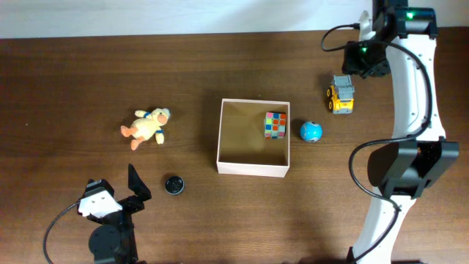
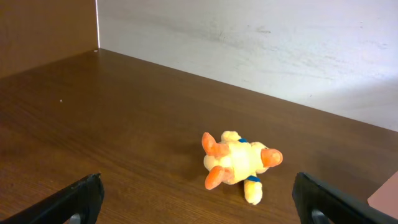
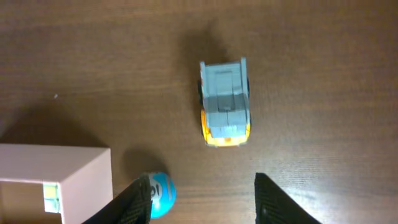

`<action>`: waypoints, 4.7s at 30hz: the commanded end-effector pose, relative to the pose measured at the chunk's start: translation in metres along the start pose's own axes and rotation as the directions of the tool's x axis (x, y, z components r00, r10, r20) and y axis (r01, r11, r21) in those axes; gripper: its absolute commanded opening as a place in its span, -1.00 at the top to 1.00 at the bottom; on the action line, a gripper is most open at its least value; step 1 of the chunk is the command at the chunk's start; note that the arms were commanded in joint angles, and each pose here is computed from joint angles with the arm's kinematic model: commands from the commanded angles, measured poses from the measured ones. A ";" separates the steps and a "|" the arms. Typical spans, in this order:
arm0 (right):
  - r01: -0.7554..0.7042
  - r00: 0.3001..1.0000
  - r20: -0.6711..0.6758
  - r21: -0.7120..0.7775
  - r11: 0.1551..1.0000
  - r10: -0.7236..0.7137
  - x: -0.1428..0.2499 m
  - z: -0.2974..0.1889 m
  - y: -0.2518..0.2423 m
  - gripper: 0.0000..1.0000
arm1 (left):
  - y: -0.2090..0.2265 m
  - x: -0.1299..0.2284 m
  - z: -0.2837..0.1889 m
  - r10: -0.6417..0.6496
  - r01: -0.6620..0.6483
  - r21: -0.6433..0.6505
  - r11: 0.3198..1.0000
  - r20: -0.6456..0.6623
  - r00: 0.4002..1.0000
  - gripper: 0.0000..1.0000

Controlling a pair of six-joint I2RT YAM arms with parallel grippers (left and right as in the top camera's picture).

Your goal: Pack container

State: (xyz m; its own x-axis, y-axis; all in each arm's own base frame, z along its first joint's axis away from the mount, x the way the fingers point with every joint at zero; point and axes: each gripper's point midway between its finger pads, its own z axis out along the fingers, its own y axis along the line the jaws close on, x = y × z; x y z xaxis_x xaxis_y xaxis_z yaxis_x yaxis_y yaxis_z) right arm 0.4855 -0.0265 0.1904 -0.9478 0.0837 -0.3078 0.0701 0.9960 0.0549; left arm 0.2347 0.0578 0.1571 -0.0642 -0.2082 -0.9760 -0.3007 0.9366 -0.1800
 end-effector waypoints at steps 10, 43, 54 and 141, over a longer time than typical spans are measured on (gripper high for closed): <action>0.131 0.991 0.032 0.035 0.991 -0.132 -0.010 0.051 -0.006 -0.22 | -0.002 0.001 0.000 0.016 -0.016 0.013 1.000 0.004 1.000 -0.99; 0.121 0.984 -0.138 0.082 0.989 -0.109 0.022 0.132 -0.046 -0.60 | -0.002 0.001 0.000 0.016 -0.016 0.013 1.000 0.004 1.000 -0.99; 0.117 0.978 -0.182 0.045 0.992 -0.107 0.038 0.148 -0.041 -0.58 | -0.002 0.001 0.000 0.016 -0.016 0.013 1.000 0.004 1.000 -0.98; 0.087 0.986 -0.143 0.035 0.996 -0.081 0.016 0.136 -0.037 -0.15 | -0.002 0.001 0.000 0.016 -0.016 0.013 1.000 0.004 1.000 -0.99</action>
State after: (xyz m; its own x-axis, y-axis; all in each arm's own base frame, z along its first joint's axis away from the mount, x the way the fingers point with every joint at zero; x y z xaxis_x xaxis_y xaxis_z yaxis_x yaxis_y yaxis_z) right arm 0.5067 -0.0590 0.0571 -0.9857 -0.0112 -0.1679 -0.0080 0.9998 -0.0196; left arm 0.2347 0.0578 0.1571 -0.0640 -0.2086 -0.9759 -0.3008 0.9365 -0.1804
